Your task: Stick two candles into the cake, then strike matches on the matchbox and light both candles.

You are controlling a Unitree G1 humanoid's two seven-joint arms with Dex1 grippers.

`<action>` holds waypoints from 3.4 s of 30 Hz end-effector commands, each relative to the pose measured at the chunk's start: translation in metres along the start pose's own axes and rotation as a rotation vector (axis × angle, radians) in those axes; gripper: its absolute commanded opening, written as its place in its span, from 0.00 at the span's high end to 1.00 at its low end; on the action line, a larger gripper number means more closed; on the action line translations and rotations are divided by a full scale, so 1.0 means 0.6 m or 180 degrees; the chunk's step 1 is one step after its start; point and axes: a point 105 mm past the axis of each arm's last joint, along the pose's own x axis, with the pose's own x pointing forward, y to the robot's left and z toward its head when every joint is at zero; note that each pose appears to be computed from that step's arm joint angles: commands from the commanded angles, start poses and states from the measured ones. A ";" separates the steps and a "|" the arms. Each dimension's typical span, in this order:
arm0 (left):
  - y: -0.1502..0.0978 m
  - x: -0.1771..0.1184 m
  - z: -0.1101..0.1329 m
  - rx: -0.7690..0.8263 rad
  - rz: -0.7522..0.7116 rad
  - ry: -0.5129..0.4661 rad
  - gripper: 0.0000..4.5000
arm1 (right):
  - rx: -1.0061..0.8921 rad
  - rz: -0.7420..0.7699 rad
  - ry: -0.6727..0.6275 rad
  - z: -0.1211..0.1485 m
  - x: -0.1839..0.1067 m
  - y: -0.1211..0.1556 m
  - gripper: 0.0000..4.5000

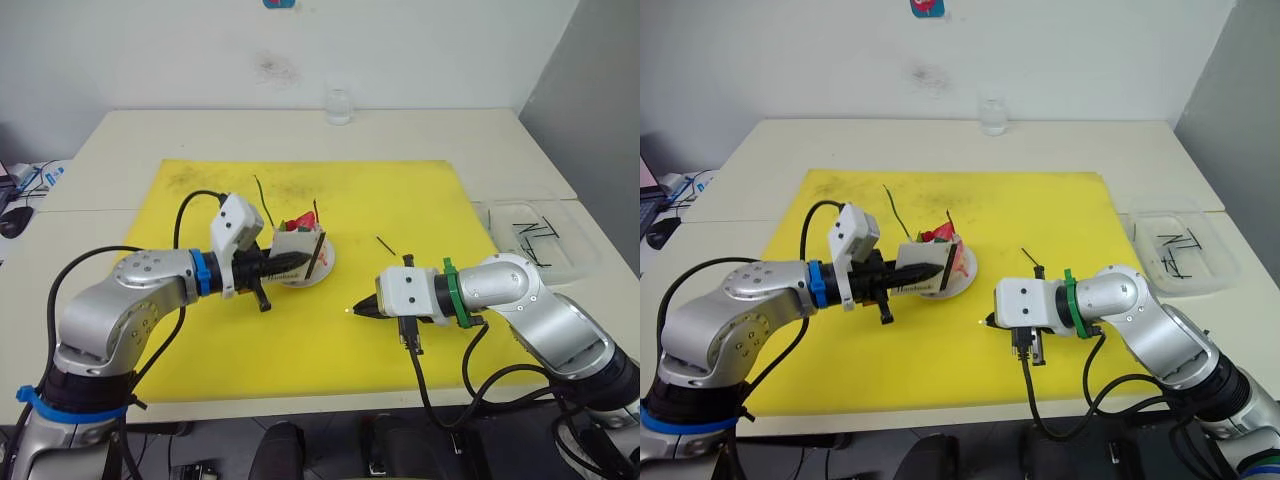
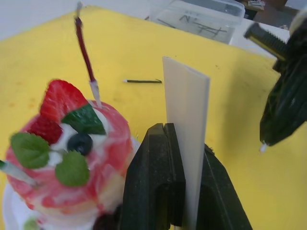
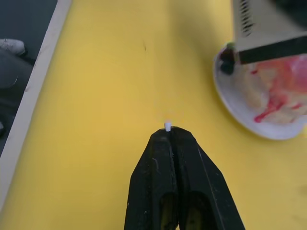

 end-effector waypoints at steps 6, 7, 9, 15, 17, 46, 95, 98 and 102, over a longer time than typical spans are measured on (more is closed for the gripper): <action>-0.010 -0.014 -0.018 -0.0107 0.0046 0.0056 1.00 | -0.0002 -0.0405 -0.0183 0.030 -0.026 -0.042 0.99; -0.009 -0.018 -0.027 -0.0163 0.0063 0.0092 1.00 | 0.0002 -0.0446 -0.0226 0.036 -0.027 -0.047 0.99; -0.008 -0.025 -0.047 -0.0296 0.0097 0.0172 1.00 | -0.0004 -0.0533 -0.0336 0.053 -0.028 -0.059 0.99; -0.019 -0.035 -0.086 -0.0509 0.0102 0.0315 1.00 | -0.0100 -0.0927 -0.0715 0.123 0.006 -0.120 0.99; -0.018 -0.035 -0.089 -0.0529 0.0117 0.0310 1.00 | -0.0134 -0.1012 -0.0777 0.138 0.018 -0.135 0.99; -0.017 -0.029 -0.099 -0.0571 0.0173 0.0271 1.00 | -0.0348 -0.1465 -0.0994 0.183 0.104 -0.232 0.99; -0.016 -0.027 -0.097 -0.0539 0.0127 0.0273 1.00 | -0.0292 -0.1417 -0.1120 0.195 0.079 -0.217 0.99; -0.017 -0.025 -0.095 -0.0555 0.0107 0.0255 1.00 | -0.0311 -0.1563 -0.1220 0.205 0.047 -0.223 0.99; -0.022 -0.023 -0.094 -0.0596 0.0047 0.0241 1.00 | -0.0291 -0.1933 -0.1215 0.195 -0.022 -0.246 0.99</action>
